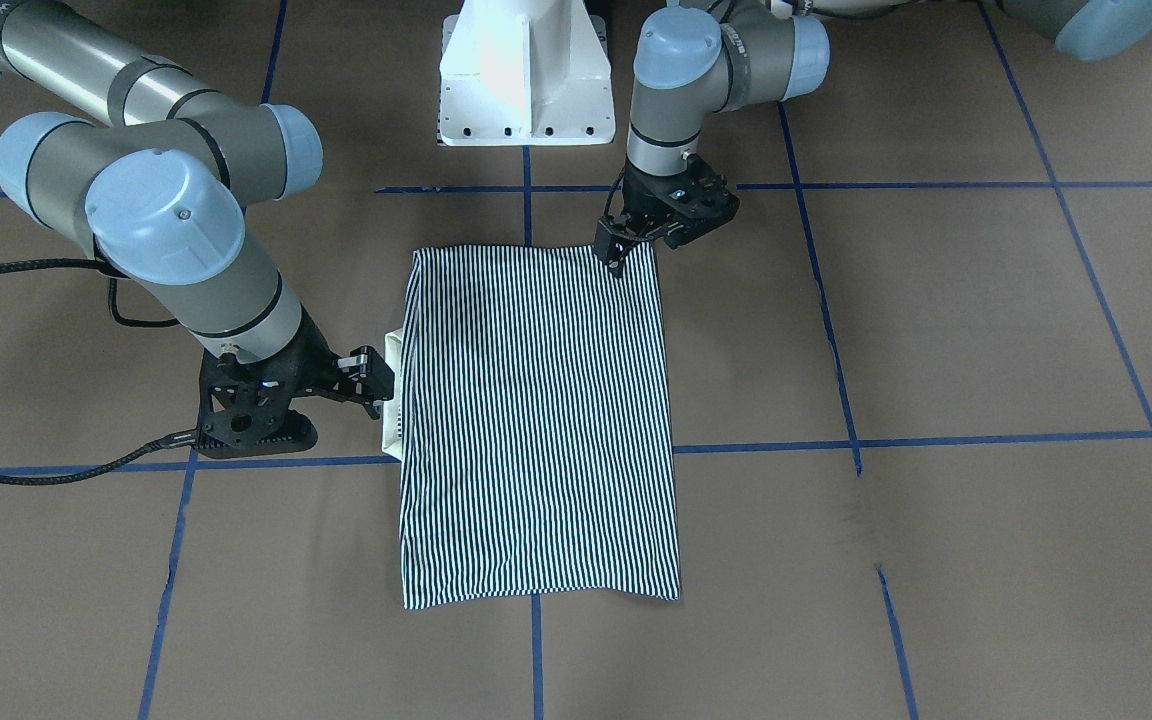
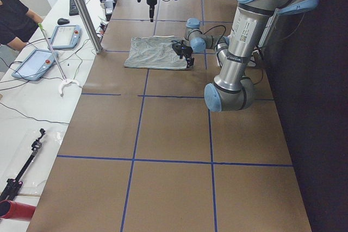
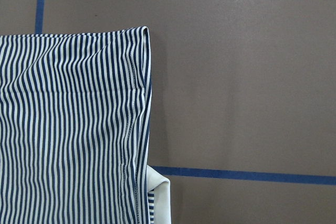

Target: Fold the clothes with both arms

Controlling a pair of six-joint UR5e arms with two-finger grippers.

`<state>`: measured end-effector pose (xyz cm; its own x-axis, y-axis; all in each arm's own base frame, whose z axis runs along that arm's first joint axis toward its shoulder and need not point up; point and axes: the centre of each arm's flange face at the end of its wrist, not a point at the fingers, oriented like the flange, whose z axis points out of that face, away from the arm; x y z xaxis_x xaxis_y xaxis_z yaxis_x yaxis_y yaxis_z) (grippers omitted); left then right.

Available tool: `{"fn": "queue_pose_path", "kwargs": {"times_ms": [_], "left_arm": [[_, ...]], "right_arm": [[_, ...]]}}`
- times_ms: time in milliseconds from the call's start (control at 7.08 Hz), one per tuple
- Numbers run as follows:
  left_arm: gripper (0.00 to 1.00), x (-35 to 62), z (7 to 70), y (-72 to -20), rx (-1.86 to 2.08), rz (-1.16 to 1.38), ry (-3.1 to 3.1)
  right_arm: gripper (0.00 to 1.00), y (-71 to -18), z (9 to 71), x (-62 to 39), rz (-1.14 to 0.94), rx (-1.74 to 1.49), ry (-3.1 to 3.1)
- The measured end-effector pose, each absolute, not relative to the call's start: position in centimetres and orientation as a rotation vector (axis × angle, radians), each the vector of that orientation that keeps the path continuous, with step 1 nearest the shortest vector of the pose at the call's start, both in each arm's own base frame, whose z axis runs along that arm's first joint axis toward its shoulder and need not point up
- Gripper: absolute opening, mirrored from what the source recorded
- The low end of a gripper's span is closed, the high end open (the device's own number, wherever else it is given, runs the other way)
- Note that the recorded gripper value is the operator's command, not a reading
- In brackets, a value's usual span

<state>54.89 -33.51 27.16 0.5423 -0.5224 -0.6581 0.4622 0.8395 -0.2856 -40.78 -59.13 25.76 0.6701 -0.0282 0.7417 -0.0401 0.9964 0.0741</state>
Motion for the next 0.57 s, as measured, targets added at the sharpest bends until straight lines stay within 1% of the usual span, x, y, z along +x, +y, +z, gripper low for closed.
{"fn": "queue_pose_path", "kwargs": {"times_ms": [424,565], "left_arm": [[0.95,55.78,27.94,-32.46,-0.084,-0.586,0.784],[0.88,55.83,28.12,-32.45,-0.084,-0.587,0.780]], "right_arm": [[1.00,-58.89,25.68,-41.10,0.019,0.080,-0.839],[1.00,-58.87,25.67,-41.14,0.020,0.079,-0.839]]}}
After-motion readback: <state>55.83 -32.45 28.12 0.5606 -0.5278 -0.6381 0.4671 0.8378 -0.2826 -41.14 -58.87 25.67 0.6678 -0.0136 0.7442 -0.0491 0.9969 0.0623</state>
